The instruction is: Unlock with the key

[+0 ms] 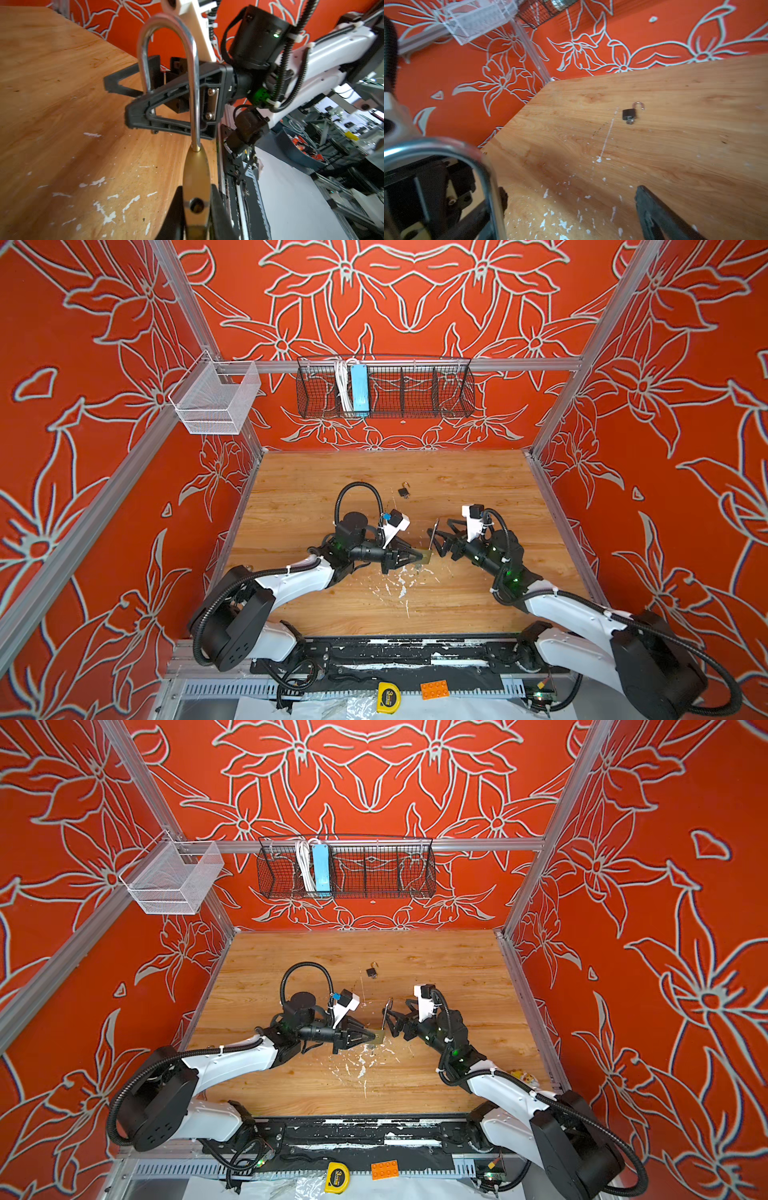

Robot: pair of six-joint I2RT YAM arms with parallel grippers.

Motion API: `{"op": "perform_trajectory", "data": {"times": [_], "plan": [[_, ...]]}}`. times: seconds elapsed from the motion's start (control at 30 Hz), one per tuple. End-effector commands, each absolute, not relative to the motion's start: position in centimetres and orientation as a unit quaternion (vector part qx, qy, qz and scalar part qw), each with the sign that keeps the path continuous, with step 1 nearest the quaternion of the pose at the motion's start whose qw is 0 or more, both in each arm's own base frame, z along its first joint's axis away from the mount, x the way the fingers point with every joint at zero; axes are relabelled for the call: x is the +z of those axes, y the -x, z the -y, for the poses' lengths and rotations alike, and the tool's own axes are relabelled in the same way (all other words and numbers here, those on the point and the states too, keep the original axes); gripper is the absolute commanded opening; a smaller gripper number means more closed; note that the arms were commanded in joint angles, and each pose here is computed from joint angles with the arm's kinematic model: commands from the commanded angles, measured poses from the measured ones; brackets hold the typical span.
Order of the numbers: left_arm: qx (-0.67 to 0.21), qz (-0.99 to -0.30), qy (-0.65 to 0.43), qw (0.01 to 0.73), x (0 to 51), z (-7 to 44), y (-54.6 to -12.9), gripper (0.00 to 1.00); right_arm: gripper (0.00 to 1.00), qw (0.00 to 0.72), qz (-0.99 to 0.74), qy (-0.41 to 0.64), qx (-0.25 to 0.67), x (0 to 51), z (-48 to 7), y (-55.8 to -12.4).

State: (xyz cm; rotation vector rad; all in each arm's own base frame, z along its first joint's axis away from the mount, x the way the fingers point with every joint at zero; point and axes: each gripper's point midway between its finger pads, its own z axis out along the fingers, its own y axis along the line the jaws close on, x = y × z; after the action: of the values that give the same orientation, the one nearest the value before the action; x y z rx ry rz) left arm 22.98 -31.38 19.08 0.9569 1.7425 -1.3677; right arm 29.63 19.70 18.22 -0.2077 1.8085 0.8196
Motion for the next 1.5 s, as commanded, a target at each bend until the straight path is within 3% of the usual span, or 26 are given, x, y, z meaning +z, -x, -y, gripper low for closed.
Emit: {"op": "perform_trajectory", "data": {"times": [0.0,0.33,0.57,1.03,1.27,1.47], "plan": [[-0.52,-0.644,-0.387,0.407,22.0,31.6,-23.1,0.0,0.97,0.544,-0.805,0.02,0.235,16.2,-15.8,-31.4],[-0.385,-0.716,-0.299,0.5,20.6,28.6,-27.1,0.0,0.97,0.549,-0.805,0.015,0.221,16.3,-15.2,-31.3],[-0.316,-0.751,-0.266,0.516,19.1,26.7,-29.0,0.0,0.98,0.548,-0.801,0.028,0.24,16.5,-15.9,-31.0],[-0.31,-0.769,-0.225,0.512,18.8,25.7,-30.1,0.0,0.98,0.588,-0.756,0.049,0.283,18.2,-16.3,-29.6],[-0.286,-0.82,-0.104,0.484,17.0,22.7,-33.2,0.0,0.98,0.552,-0.759,0.143,0.314,17.2,-20.5,-29.8],[-0.321,-0.818,-0.095,0.468,17.5,22.4,-33.4,0.0,0.98,0.553,-0.747,0.215,0.301,16.6,-23.9,-29.3]]}}
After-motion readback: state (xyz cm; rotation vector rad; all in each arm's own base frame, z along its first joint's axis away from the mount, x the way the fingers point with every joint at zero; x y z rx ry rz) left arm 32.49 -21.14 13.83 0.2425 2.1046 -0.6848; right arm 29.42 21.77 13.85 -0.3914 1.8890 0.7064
